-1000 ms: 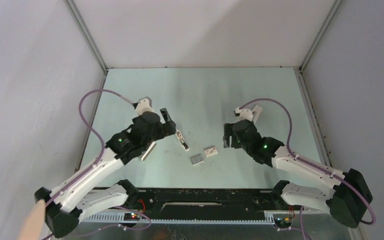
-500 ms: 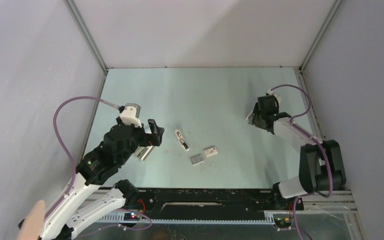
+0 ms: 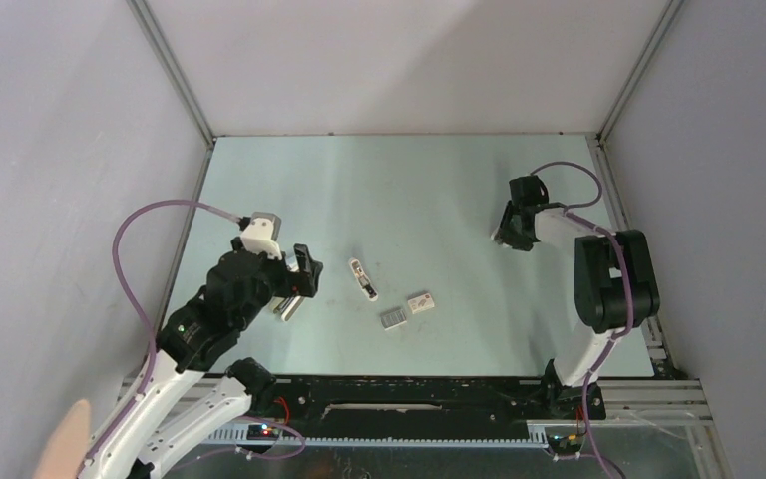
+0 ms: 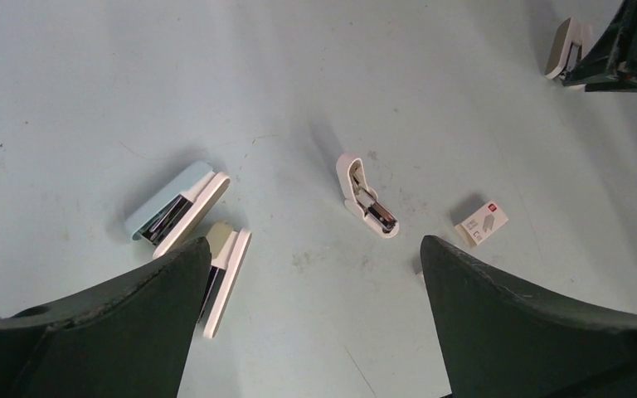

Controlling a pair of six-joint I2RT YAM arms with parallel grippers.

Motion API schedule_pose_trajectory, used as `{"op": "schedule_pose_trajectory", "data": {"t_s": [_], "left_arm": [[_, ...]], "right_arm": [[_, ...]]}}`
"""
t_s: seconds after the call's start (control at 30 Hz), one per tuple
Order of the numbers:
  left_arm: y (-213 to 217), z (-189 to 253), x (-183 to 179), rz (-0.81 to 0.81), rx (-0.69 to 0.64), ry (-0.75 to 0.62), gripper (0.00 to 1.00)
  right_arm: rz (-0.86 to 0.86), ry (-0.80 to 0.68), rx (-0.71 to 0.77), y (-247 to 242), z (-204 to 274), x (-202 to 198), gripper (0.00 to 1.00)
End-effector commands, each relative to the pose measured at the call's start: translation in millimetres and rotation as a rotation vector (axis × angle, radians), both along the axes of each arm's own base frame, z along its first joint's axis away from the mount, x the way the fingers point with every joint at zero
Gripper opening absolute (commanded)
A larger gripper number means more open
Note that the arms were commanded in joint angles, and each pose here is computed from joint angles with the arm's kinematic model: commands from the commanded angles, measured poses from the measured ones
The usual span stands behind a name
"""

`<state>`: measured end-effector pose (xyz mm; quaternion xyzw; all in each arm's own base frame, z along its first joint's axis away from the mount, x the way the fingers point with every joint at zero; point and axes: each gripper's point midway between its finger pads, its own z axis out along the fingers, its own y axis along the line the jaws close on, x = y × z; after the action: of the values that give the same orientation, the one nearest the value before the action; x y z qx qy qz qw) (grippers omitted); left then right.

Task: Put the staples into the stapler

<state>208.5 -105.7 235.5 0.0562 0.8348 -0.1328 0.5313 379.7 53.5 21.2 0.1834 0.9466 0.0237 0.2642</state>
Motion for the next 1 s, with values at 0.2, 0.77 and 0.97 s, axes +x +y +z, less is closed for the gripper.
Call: {"op": "schedule_pose_trajectory", "data": {"t_s": [0.2,0.77,0.97], "left_arm": [[-7.6,9.5,0.4,-0.062,-0.055,-0.031,1.0],[-77.2,0.3,-4.7,-0.254,-0.332,0.117,1.0],[-112.4,-5.5,3.8,-0.283,-0.512,0.149,0.99]], "right_arm": [[0.015,0.032,0.013,4.8,-9.6,17.2,0.33],[0.304,-0.071,-0.105,74.7,59.2,-27.6,0.0],[0.435,-0.168,-0.111,124.3,96.1,-59.9,0.0]]}}
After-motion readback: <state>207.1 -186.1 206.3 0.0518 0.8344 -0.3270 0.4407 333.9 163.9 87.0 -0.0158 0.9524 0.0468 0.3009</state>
